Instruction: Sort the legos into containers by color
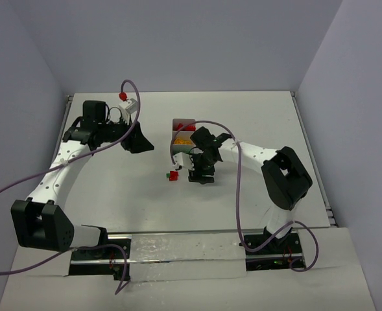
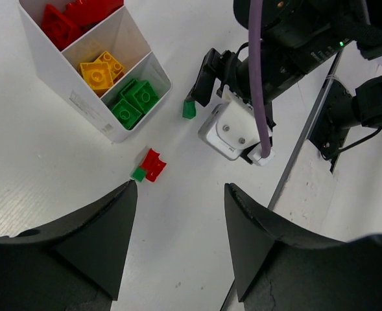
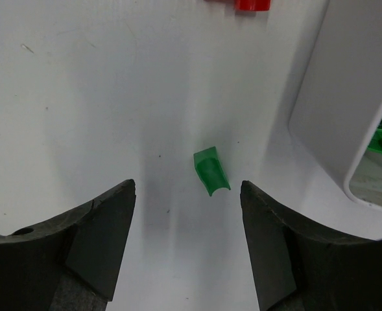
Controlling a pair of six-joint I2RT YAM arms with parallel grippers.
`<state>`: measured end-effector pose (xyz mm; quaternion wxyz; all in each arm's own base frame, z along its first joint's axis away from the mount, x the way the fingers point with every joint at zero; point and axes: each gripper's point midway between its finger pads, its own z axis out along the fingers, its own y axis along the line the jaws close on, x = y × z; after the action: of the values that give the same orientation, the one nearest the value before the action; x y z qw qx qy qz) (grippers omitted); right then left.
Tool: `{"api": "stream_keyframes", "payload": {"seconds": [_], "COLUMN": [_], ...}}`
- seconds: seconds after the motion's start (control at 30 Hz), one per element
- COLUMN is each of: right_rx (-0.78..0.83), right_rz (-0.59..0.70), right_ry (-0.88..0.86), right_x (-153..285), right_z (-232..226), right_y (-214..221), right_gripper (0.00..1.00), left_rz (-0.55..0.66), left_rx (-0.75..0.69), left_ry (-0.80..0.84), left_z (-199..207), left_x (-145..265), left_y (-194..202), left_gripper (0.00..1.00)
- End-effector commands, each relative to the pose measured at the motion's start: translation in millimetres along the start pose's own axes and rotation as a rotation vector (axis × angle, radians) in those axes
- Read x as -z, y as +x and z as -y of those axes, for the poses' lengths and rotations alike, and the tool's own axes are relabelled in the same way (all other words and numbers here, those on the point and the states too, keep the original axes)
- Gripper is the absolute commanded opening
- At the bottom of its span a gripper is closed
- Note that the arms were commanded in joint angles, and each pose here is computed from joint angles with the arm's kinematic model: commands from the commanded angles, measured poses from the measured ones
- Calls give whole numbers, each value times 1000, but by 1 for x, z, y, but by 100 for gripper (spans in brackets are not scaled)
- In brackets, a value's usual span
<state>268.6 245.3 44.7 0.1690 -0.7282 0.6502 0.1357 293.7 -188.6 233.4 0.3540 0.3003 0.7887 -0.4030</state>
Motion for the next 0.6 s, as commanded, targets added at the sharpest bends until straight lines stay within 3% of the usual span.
{"api": "stream_keyframes", "payload": {"seconds": [0.0,0.23,0.57], "right_rx": [101,164,185], "right_rz": [-13,-8,-35], "right_ry": [23,16,-40], "right_x": [-4,-13,-24], "right_z": [13,15,15], "right_y": [-3,-1,2], "right_gripper": [73,72,57], "left_rz": [18,8,0], "left_rx": [-22,-14,-10], "left_ry": [27,24,20], "left_z": [1,-4,-9], "left_x": [1,-2,-4], "left_y": [-4,-1,5], "left_gripper": [65,65,64]}}
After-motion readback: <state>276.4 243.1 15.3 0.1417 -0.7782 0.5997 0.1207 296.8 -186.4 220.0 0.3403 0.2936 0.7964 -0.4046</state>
